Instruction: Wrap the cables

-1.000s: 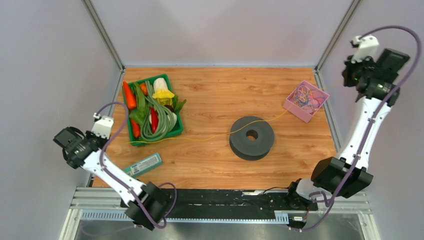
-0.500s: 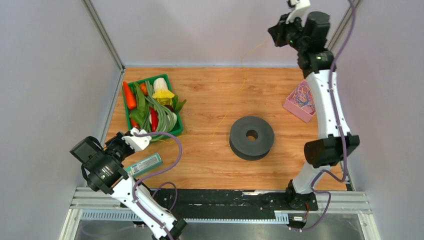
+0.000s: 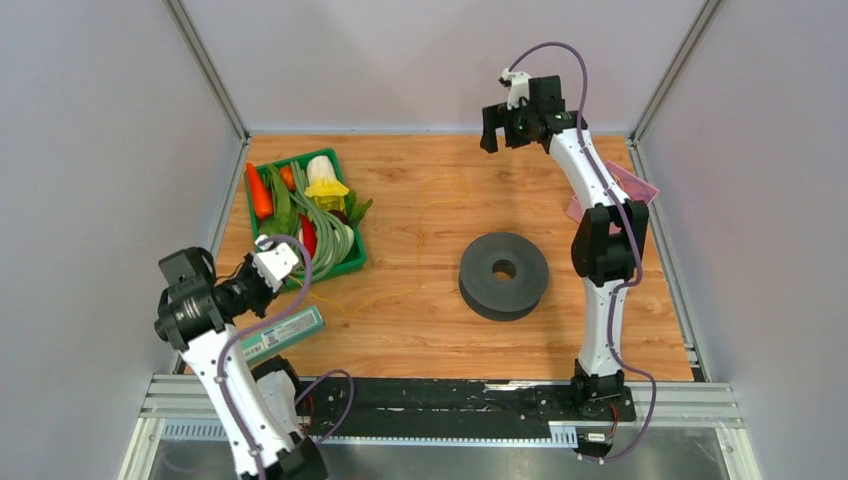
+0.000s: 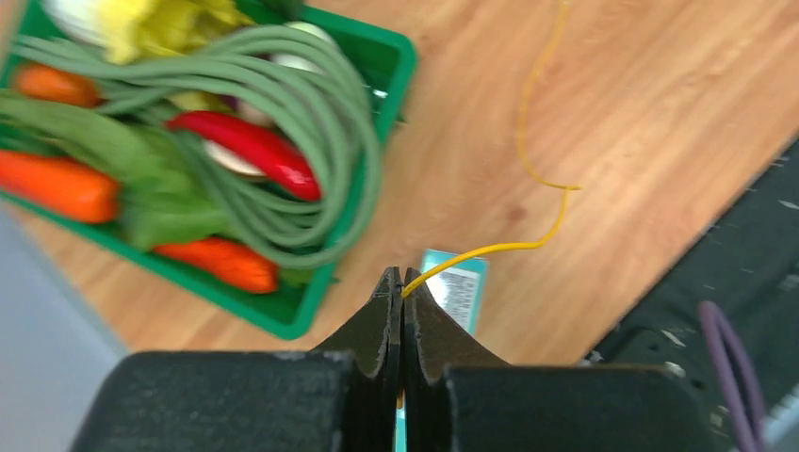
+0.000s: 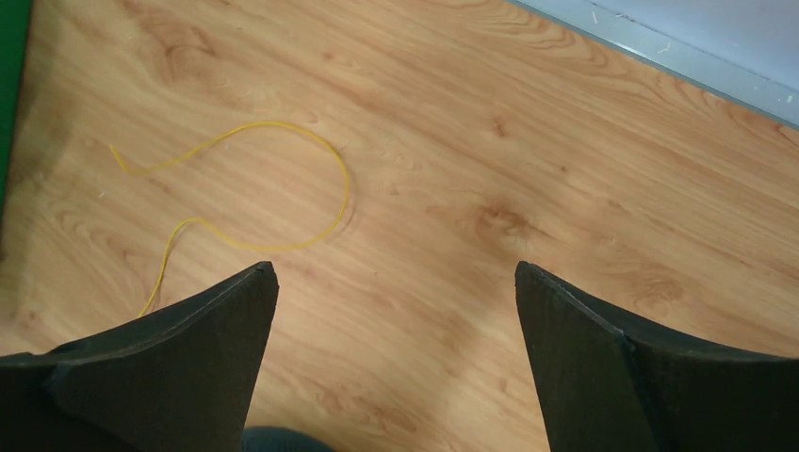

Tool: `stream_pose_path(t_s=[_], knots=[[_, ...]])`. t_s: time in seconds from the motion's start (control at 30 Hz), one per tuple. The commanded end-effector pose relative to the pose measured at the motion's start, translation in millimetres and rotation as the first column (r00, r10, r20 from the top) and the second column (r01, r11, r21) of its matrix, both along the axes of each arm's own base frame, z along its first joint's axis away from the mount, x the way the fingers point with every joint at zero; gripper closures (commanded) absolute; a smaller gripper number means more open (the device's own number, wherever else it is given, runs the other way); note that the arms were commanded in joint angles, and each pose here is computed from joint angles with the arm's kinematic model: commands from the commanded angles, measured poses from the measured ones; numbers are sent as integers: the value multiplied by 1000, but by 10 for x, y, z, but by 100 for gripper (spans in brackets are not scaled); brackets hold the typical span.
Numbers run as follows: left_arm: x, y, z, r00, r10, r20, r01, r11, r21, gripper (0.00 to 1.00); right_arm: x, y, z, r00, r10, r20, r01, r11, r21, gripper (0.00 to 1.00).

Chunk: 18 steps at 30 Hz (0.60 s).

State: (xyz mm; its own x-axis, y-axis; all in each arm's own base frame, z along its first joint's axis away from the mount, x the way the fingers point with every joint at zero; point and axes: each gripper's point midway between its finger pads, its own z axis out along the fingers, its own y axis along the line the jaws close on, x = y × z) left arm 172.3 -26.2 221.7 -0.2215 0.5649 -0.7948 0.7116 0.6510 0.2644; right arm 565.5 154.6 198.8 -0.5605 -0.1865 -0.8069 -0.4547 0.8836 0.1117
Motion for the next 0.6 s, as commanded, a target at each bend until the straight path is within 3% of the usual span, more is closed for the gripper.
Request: stream_pose_path(t_s=[0.0, 0.2, 0.4, 0.57], knots=[[77, -116, -12, 984, 27, -177, -39, 997, -61, 100, -501, 31, 1246, 961, 111, 252, -121, 992, 24, 0], [488, -504, 318, 993, -7, -118, 7, 1000, 6, 100, -1509, 259, 1612, 937, 262, 231, -306, 934, 185, 2], [601, -1158, 565, 982, -79, -169, 81, 997, 5, 100, -2569, 716, 1642, 877, 451, 168, -479, 783, 398, 7], [725, -1454, 695, 974, -47, -220, 33, 997, -68, 100, -3096, 1132, 1551, 815, 568, 116, -543, 679, 493, 10]])
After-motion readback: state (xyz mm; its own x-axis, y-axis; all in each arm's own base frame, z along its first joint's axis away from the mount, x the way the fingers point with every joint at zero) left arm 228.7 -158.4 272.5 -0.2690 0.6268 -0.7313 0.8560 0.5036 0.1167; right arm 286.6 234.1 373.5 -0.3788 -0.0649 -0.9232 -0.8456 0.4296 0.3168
